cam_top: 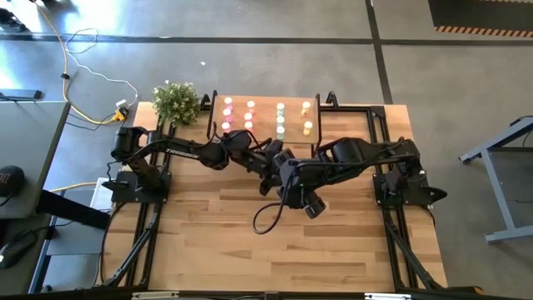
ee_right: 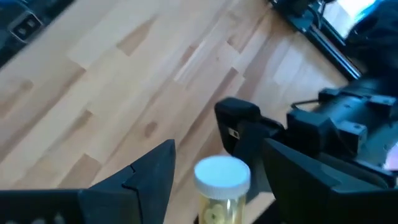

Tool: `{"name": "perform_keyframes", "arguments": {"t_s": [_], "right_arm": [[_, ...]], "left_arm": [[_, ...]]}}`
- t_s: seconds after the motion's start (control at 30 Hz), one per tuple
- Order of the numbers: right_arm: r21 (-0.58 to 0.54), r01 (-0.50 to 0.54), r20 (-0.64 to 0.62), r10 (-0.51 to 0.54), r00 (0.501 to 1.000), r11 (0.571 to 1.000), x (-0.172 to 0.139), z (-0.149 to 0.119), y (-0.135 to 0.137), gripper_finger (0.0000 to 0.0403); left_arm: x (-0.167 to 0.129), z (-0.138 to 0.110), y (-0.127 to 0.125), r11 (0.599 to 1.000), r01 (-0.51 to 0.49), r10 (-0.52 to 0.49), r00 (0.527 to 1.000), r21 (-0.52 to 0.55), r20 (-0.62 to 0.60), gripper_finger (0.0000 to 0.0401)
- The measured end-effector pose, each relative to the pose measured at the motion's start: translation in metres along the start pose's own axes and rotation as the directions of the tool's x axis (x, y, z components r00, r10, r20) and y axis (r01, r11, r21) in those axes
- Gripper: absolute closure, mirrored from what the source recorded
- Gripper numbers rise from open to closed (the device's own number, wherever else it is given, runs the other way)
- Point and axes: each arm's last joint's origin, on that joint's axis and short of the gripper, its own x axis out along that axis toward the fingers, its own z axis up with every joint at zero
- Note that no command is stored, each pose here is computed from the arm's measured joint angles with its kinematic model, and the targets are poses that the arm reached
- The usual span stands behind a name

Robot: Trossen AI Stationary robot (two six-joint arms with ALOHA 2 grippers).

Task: Pick and place medicine bottles onto shelf by color
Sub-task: Put the yellow pill bottle on the shelf aligned with the other yellow pill bottles

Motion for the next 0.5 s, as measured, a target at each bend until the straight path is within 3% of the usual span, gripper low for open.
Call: {"name": "perform_keyframes", "arguments": {"t_s": [0.5], "right_arm": [[-0.011,0.018,-0.062,-0.019,0.998,1.0,-0.0001,-0.0048,0.0007,0.0233]], "left_arm": [[-0.0011,0.0021,-0.0001,1.0,-0.005,0.005,1.0,-0.004,0.006,0.03]]}}
